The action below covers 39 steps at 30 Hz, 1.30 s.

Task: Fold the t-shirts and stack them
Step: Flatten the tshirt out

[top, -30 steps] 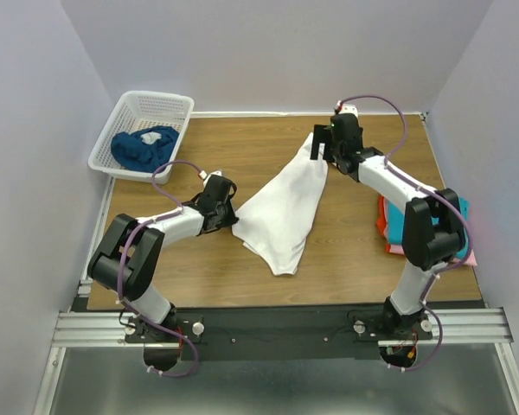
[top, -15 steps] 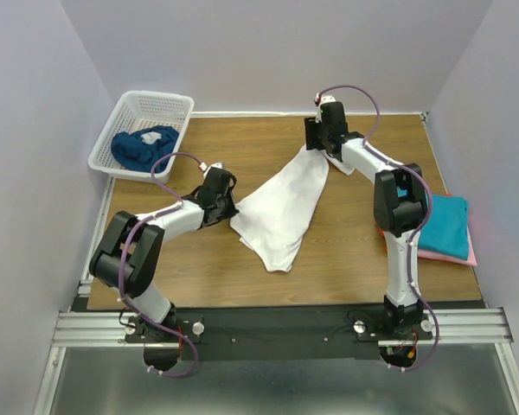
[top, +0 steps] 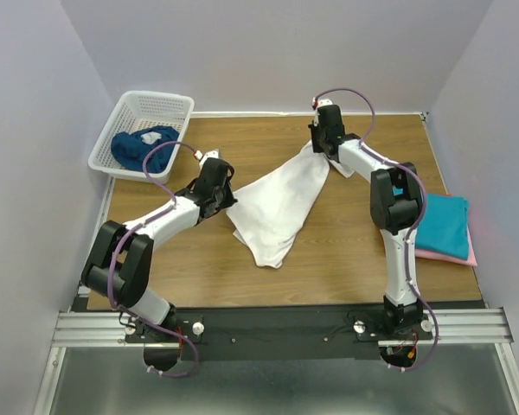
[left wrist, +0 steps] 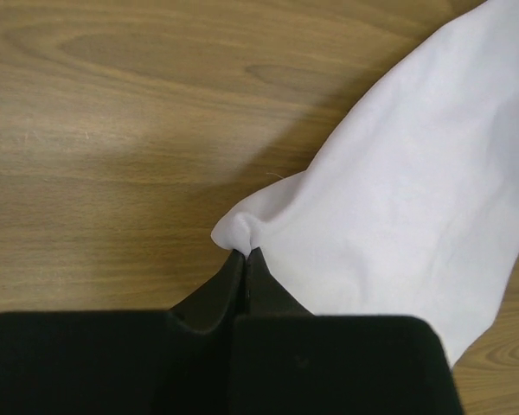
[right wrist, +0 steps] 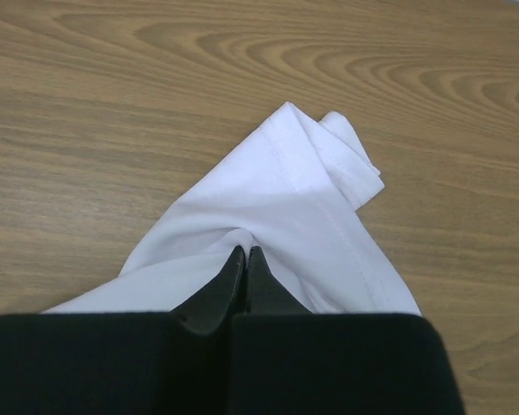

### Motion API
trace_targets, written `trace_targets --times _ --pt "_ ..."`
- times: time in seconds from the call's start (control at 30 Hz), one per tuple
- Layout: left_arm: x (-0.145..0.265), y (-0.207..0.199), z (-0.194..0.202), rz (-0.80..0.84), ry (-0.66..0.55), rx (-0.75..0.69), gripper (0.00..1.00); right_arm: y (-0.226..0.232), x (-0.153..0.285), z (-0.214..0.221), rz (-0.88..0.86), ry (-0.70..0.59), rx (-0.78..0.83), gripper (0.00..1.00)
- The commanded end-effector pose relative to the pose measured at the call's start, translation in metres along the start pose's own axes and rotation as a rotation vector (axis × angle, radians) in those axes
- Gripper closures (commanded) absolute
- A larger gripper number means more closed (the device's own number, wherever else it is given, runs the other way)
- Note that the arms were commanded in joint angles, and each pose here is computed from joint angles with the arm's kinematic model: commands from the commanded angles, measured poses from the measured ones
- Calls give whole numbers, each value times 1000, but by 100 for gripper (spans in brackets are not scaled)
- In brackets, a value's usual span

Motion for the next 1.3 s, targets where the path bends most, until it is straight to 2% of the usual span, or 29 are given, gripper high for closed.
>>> trace_targets --times 0.0,0.03,0.07,0.17,0.2,0.27,0.3,0.37,0.4,0.5,0.53,0.57,0.73,0.8,0.97,1.07,1.17,1.23,1.27 --pt "33 -2 -48 -31 -174 12 100 -2 41 -42 -2 -101 -22 99" --pt "41 -4 -57 -31 -203 17 100 -3 48 -39 5 -93 -20 99" --pt "57 -4 -69 -33 -259 31 100 -5 74 -58 2 -146 -30 99" --pt "87 -8 -90 -6 -359 51 100 -14 106 -59 30 -165 -35 99" --pt "110 -12 -101 38 -418 63 100 -17 139 -77 28 -231 -46 99" --pt "134 -15 -110 93 -481 73 100 -26 162 -66 52 -229 -46 99" --pt "162 -21 -119 166 -563 71 100 -28 204 -85 28 -316 -67 99" --pt "188 -21 -124 207 -637 66 100 -32 234 -76 1 -339 -97 99" --pt "215 -20 -130 238 -707 73 100 -35 271 -85 -27 -415 -112 99" --pt "277 -19 -143 318 -864 63 100 -41 322 -87 -67 -494 -150 99" --pt "300 -20 -149 351 -923 64 100 -44 356 -90 -88 -549 -166 99" --pt "323 -18 -150 384 -979 64 100 -46 372 -92 -103 -577 -184 99" --pt "414 -19 -156 557 -1183 12 100 -55 469 -100 -193 -730 -237 99" --pt "445 -22 -154 634 -1240 -35 100 -54 509 -101 -288 -793 -243 99" --pt "478 -21 -148 712 -1304 -85 100 -47 561 -96 -456 -863 -199 99" --pt "478 -16 -150 676 -1314 -36 100 -44 562 -97 -482 -858 -196 99" --pt "456 -10 -162 551 -1286 61 100 -44 542 -101 -431 -819 -221 99" --pt "425 -7 -168 441 -1206 113 100 -42 516 -104 -387 -765 -226 99" --pt "397 -4 -178 327 -1153 166 100 -43 501 -103 -349 -735 -236 98"
Point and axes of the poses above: each gripper's point midway between its finger pads, its own x axis back along the fingers, its own y axis along the line the jaws close on, z = x × y, the point moved 7 cm from there along x, back along the fingers, and after that the axes turned 11 degrees about -x, right-handed, at the moved point
